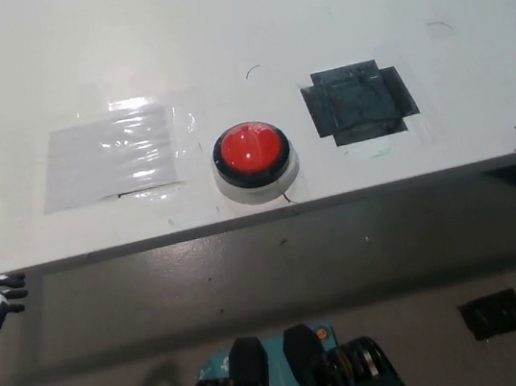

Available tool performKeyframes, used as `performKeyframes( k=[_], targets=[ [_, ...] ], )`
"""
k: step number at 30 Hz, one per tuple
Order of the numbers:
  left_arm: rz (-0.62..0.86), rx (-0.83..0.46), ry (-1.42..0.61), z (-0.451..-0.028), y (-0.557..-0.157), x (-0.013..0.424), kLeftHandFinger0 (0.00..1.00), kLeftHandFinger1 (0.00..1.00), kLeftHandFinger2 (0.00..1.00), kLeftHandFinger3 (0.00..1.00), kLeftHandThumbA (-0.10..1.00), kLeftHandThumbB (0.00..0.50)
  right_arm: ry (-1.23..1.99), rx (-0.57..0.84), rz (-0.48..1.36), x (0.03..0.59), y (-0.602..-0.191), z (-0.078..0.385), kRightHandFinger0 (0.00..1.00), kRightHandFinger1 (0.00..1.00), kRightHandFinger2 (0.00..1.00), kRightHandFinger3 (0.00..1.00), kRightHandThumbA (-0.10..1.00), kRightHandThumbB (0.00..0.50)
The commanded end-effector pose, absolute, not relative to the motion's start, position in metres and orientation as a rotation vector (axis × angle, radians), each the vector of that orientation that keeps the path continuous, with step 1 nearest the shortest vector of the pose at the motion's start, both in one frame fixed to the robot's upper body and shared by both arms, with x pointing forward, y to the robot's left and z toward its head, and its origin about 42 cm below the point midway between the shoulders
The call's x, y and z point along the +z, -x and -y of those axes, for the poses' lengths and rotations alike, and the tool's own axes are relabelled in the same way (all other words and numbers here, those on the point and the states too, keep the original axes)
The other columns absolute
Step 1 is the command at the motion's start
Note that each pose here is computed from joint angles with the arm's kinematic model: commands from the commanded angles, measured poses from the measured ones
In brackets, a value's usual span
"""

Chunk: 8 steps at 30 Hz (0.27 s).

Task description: The robot uses its right hand to make a fist and press the red button kept in the middle of the desk

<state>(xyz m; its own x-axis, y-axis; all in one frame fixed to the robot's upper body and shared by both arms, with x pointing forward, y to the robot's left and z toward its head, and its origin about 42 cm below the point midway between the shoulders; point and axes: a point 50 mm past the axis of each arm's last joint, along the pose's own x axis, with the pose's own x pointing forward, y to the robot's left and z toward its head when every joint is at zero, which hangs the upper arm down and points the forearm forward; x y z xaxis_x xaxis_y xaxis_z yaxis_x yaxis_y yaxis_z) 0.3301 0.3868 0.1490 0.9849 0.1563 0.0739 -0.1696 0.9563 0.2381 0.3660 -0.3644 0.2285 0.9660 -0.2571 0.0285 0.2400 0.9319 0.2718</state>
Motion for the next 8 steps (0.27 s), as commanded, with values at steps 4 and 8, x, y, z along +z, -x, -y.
performKeyframes(
  k=[4,8],
  targets=[
    [0.123,0.171,-0.267,-0.39,-0.3342,0.1657,0.56,0.58,0.65,0.65,0.51,0.005,-0.249,-0.263,0.107,0.2444,-0.3703,0.3701,0.01,0.23,0.4,0.44,0.79,0.097],
    [0.113,0.178,-0.255,-0.3889,-0.3349,0.1638,0.54,0.57,0.64,0.66,0.52,0.013,-0.225,-0.251,0.107,0.2462,-0.3732,0.3717,0.0,0.21,0.35,0.44,0.79,0.083]
  ],
)
